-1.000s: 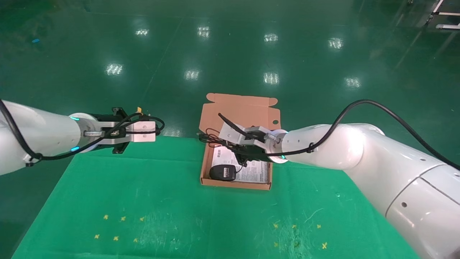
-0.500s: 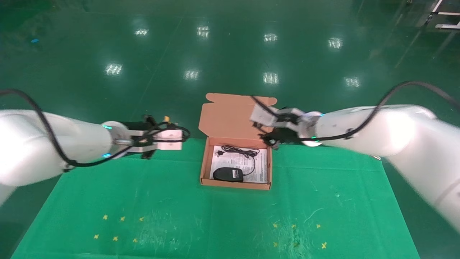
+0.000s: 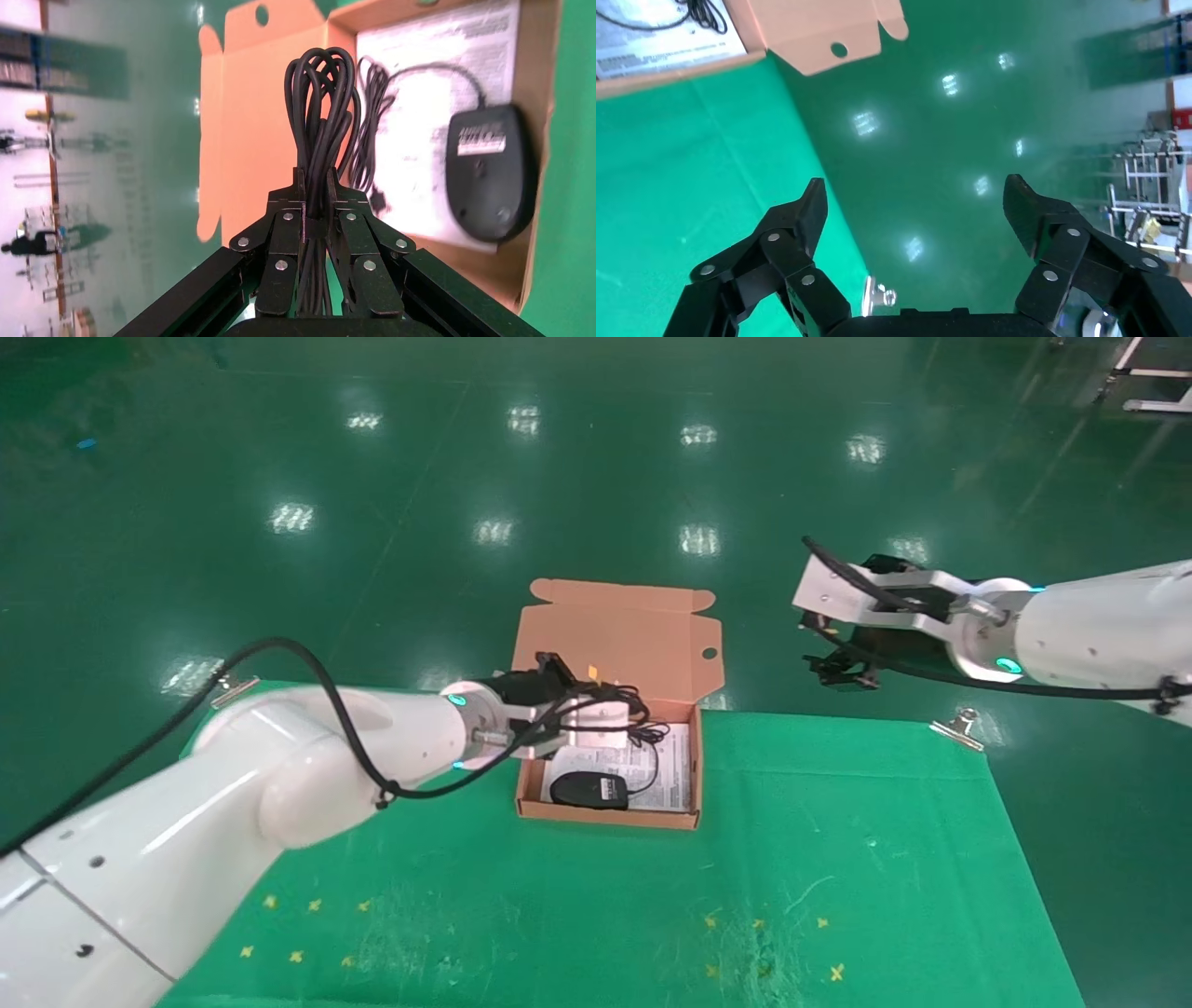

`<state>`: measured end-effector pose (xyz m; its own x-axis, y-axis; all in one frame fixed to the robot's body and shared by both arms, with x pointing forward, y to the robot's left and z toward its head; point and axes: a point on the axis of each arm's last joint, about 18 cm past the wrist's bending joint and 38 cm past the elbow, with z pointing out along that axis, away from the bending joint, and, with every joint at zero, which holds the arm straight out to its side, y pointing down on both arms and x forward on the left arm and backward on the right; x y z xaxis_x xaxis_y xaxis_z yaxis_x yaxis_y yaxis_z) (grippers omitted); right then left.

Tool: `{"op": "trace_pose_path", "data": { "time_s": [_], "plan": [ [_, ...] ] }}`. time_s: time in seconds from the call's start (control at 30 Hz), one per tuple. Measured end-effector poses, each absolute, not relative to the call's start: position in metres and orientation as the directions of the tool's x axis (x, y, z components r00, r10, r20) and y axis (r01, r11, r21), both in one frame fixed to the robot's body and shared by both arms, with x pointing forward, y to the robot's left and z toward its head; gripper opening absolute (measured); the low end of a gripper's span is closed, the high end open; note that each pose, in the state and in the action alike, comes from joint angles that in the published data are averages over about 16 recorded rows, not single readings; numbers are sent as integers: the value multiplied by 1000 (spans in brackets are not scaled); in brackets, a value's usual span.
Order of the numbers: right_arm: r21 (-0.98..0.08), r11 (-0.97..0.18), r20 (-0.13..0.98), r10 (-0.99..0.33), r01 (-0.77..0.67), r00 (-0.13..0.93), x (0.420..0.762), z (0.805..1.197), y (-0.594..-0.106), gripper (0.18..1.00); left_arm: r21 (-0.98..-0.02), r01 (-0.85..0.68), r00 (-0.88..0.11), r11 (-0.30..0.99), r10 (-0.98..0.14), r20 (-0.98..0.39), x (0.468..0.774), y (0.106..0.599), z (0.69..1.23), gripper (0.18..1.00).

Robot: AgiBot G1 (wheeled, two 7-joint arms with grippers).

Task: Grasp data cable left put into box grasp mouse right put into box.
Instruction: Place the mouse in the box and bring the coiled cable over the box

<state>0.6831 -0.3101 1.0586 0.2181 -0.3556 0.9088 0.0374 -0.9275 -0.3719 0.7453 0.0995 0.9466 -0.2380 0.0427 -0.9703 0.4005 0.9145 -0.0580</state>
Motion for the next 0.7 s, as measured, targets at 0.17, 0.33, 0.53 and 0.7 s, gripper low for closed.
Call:
{"op": "trace_pose_path", "data": {
  "time_s": [0.17, 0.33, 0.53, 0.7],
  "plan": [
    [-371, -928, 910, -361, 13, 204, 673, 1058, -318, 853, -59, 431, -234, 901, 48, -971, 745, 91, 939, 227],
    [-372, -928, 909, -366, -9, 196, 666, 1056, -323, 897, -66, 451, -236, 890, 48, -971, 744, 84, 934, 227],
    [-371, -928, 909, -369, -28, 192, 662, 1056, -327, 948, -74, 465, -243, 882, 46, -969, 744, 79, 930, 227],
    [-367, -930, 910, -367, -37, 192, 660, 1056, -330, 974, -86, 468, -251, 880, 39, -967, 744, 78, 929, 227]
  ]
}}
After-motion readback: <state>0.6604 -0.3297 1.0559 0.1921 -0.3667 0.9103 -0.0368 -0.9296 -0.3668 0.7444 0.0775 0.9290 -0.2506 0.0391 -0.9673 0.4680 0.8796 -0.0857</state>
